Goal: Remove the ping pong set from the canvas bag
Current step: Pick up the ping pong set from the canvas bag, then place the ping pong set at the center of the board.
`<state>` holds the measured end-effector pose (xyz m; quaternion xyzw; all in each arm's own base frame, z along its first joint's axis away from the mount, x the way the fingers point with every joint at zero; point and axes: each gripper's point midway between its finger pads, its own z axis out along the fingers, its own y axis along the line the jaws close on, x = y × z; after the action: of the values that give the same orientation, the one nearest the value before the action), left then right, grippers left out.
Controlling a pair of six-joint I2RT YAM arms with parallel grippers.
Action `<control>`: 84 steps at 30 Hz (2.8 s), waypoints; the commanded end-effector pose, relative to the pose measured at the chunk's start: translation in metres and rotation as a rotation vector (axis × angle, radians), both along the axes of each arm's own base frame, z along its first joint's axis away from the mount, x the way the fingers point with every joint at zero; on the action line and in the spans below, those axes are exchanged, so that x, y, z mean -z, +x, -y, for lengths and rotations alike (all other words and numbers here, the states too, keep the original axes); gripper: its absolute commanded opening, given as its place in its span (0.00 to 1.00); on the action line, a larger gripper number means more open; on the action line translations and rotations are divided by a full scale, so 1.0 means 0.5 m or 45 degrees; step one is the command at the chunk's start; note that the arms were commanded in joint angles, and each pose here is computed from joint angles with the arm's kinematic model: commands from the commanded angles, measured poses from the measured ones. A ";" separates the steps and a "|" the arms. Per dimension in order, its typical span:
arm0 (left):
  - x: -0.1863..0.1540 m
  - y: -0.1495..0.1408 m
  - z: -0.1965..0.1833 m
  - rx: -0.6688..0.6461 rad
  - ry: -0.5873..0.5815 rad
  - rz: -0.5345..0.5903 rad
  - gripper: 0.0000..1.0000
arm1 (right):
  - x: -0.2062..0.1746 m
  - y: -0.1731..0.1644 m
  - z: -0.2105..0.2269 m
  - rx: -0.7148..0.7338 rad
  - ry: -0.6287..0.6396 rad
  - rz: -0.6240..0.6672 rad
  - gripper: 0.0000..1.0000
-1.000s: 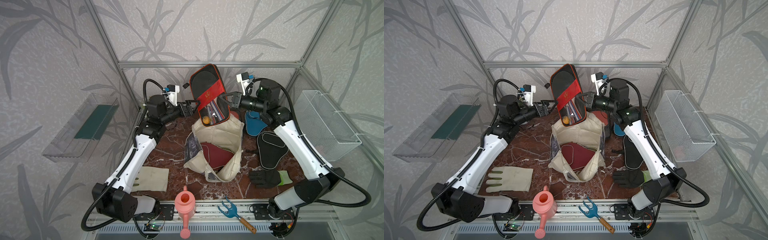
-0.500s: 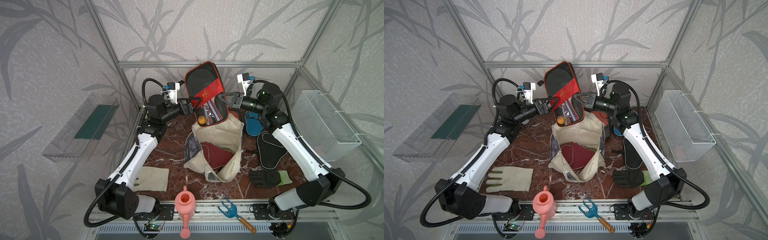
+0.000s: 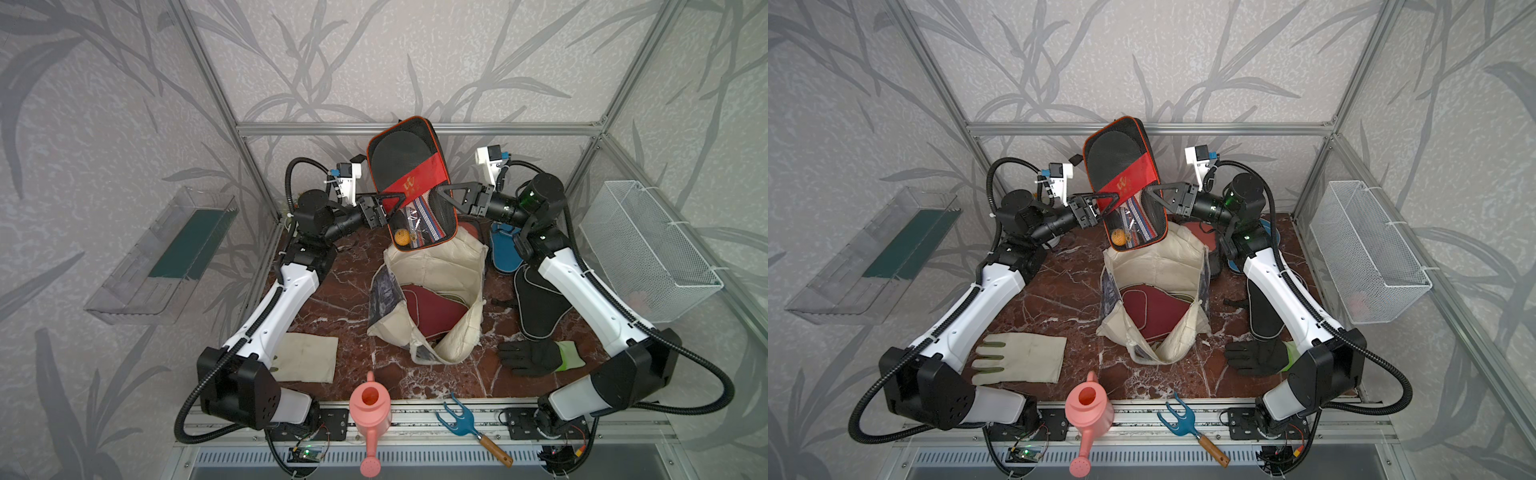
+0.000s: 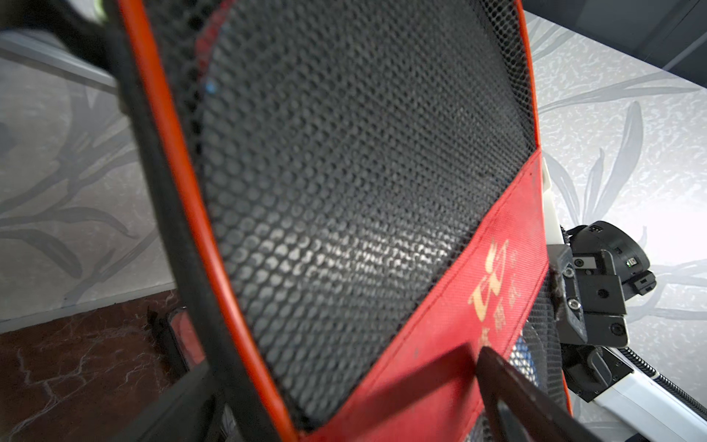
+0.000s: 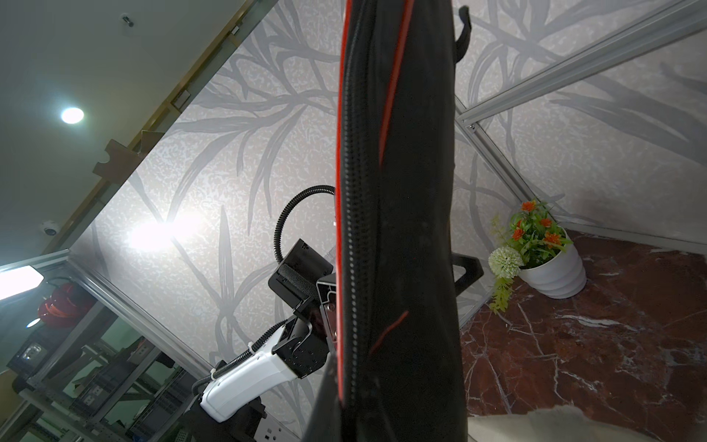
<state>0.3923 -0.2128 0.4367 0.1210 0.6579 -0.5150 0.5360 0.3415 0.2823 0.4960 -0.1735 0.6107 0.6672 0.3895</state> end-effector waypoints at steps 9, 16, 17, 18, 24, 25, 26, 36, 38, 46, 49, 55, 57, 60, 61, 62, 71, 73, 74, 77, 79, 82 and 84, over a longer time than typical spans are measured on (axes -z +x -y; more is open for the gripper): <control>-0.112 -0.091 -0.008 0.092 -0.104 0.279 0.74 | 0.032 -0.019 0.021 0.044 0.015 0.118 0.00; -0.141 -0.110 -0.019 0.057 -0.110 0.306 0.22 | 0.082 -0.010 0.025 0.104 -0.104 0.085 0.00; -0.145 -0.109 -0.022 0.042 -0.107 0.301 0.11 | 0.086 -0.012 0.026 0.113 -0.129 0.088 0.00; -0.147 -0.109 -0.024 0.028 -0.099 0.295 0.00 | 0.089 -0.013 0.027 0.120 -0.151 0.094 0.00; -0.179 -0.106 -0.048 -0.052 -0.007 0.300 0.00 | 0.085 -0.026 0.061 0.111 -0.261 0.109 0.41; -0.186 -0.099 -0.063 -0.098 0.025 0.293 0.00 | 0.090 -0.024 0.073 0.122 -0.298 0.113 0.58; -0.200 -0.096 -0.080 -0.136 0.053 0.301 0.00 | 0.094 -0.022 0.088 0.146 -0.346 0.124 0.71; -0.197 0.006 -0.263 -0.473 0.263 0.059 0.00 | 0.249 0.035 0.147 0.221 -1.008 0.125 0.99; -0.154 0.039 -0.274 -0.476 0.297 -0.023 0.00 | 0.278 0.049 0.137 0.179 -1.081 0.120 0.99; 0.055 0.168 -0.269 -0.365 0.374 -0.267 0.00 | 0.378 0.119 0.064 0.029 -1.285 0.111 1.00; 0.119 0.200 -0.254 -0.272 0.376 -0.345 0.00 | 0.393 0.142 0.042 -0.006 -1.322 0.115 0.92; 0.226 0.243 -0.229 -0.197 0.415 -0.462 0.00 | 0.417 0.129 0.014 -0.123 -1.435 0.109 0.21; 0.256 0.253 -0.218 -0.178 0.430 -0.494 0.00 | 0.430 0.115 0.009 -0.149 -1.483 0.116 0.05; 0.303 0.267 -0.199 -0.145 0.451 -0.542 0.00 | 0.443 0.087 -0.005 -0.195 -1.529 0.168 0.00; 0.317 0.272 -0.191 -0.132 0.456 -0.554 0.00 | 0.446 0.075 -0.009 -0.205 -1.539 0.193 0.00; 0.333 0.277 -0.184 -0.116 0.457 -0.569 0.00 | 0.450 0.065 -0.011 -0.208 -1.546 0.211 0.00; 0.475 0.334 -0.135 -0.031 0.493 -0.724 0.00 | 0.460 0.000 0.002 -0.131 -1.439 0.311 0.00; 0.509 0.341 -0.121 -0.009 0.517 -0.759 0.00 | 0.464 -0.014 0.007 -0.139 -1.433 0.314 0.00; 0.525 0.344 -0.114 -0.002 0.525 -0.775 0.00 | 0.467 -0.018 0.010 -0.136 -1.436 0.313 0.00; 0.565 0.355 -0.087 0.018 0.551 -0.805 0.00 | 0.485 -0.020 0.014 -0.147 -1.453 0.293 0.00; 0.579 0.362 -0.068 0.028 0.560 -0.807 0.00 | 0.488 -0.023 0.014 -0.155 -1.452 0.287 0.00; 0.598 0.373 -0.040 0.045 0.553 -0.819 0.00 | 0.490 -0.023 0.012 -0.159 -1.449 0.283 0.00; 0.607 0.377 -0.021 0.058 0.554 -0.822 0.00 | 0.491 -0.021 0.013 -0.155 -1.452 0.281 0.00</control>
<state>0.5688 -0.1817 0.1186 0.0398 0.8979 -0.3814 0.2160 0.3314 0.2805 0.2555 -0.4642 0.8116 0.2361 0.2647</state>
